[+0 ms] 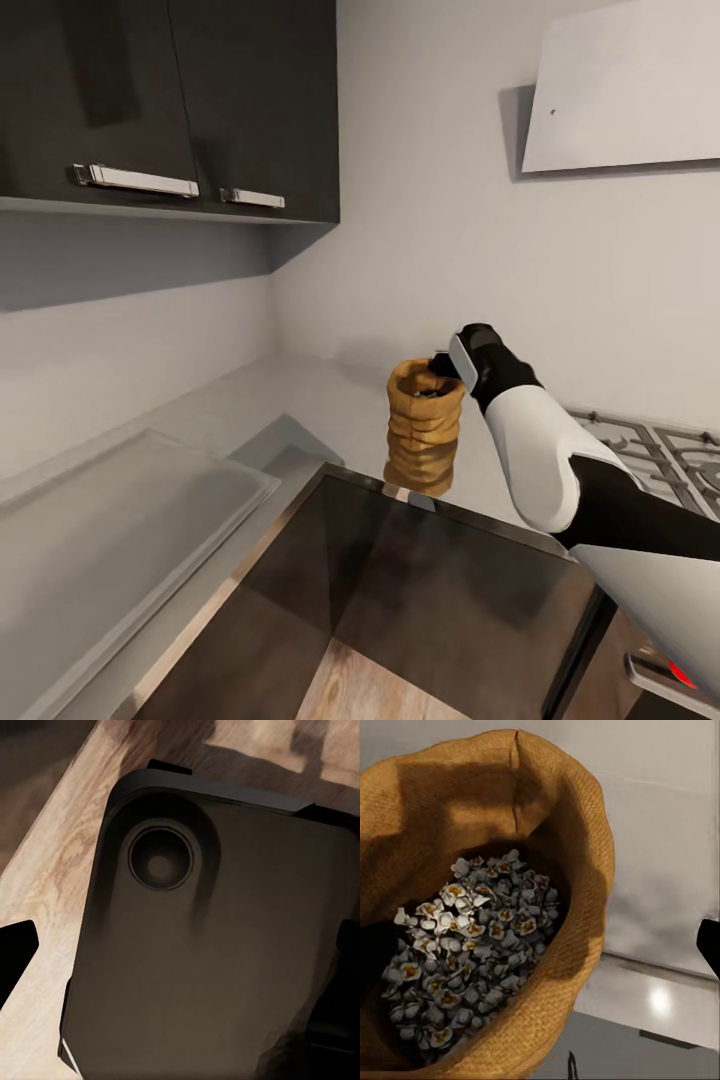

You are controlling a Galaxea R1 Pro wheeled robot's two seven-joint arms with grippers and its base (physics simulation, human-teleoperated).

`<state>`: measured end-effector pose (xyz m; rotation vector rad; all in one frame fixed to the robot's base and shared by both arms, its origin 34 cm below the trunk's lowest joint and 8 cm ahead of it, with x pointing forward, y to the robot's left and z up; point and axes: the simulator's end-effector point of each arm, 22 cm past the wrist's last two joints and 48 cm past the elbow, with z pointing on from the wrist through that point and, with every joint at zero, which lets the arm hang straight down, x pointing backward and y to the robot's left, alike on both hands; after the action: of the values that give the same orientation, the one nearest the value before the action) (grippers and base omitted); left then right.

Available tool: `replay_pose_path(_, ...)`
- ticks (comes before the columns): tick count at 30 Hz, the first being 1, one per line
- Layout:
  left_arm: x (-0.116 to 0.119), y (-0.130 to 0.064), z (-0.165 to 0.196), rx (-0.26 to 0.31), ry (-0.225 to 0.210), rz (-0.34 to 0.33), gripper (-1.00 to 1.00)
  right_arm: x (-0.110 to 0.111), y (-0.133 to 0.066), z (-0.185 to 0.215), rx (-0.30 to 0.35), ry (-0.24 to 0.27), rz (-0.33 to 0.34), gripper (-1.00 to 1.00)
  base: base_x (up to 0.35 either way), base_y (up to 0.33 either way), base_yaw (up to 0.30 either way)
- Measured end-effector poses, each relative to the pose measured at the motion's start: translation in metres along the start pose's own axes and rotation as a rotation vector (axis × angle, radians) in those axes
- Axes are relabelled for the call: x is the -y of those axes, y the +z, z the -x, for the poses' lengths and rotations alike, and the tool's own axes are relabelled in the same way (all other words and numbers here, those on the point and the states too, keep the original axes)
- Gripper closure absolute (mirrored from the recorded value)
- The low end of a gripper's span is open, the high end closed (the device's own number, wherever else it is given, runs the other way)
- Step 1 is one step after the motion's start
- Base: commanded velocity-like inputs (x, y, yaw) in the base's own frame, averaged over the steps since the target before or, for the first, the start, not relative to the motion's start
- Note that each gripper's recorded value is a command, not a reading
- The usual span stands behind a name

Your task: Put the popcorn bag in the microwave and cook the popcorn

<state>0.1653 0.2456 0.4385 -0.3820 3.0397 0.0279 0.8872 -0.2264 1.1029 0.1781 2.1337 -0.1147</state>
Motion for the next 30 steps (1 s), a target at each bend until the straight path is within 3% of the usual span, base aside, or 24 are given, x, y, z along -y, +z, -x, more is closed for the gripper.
replay_pose_path(6, 0.0, 0.0, 0.0, 0.0, 0.0, 0.001, -1.0, 0.02, 0.006, -0.016, -0.033, -0.014, -0.105, -1.0, 0.0, 0.0, 0.0)
replay_pose_path(30, 0.0, 0.0, 0.001, 0.003, -0.006, 0.0, -1.0, 0.015, 0.007, -0.026, -0.05, -0.02, -0.101, -1.0, 0.0, 0.0, 0.0)
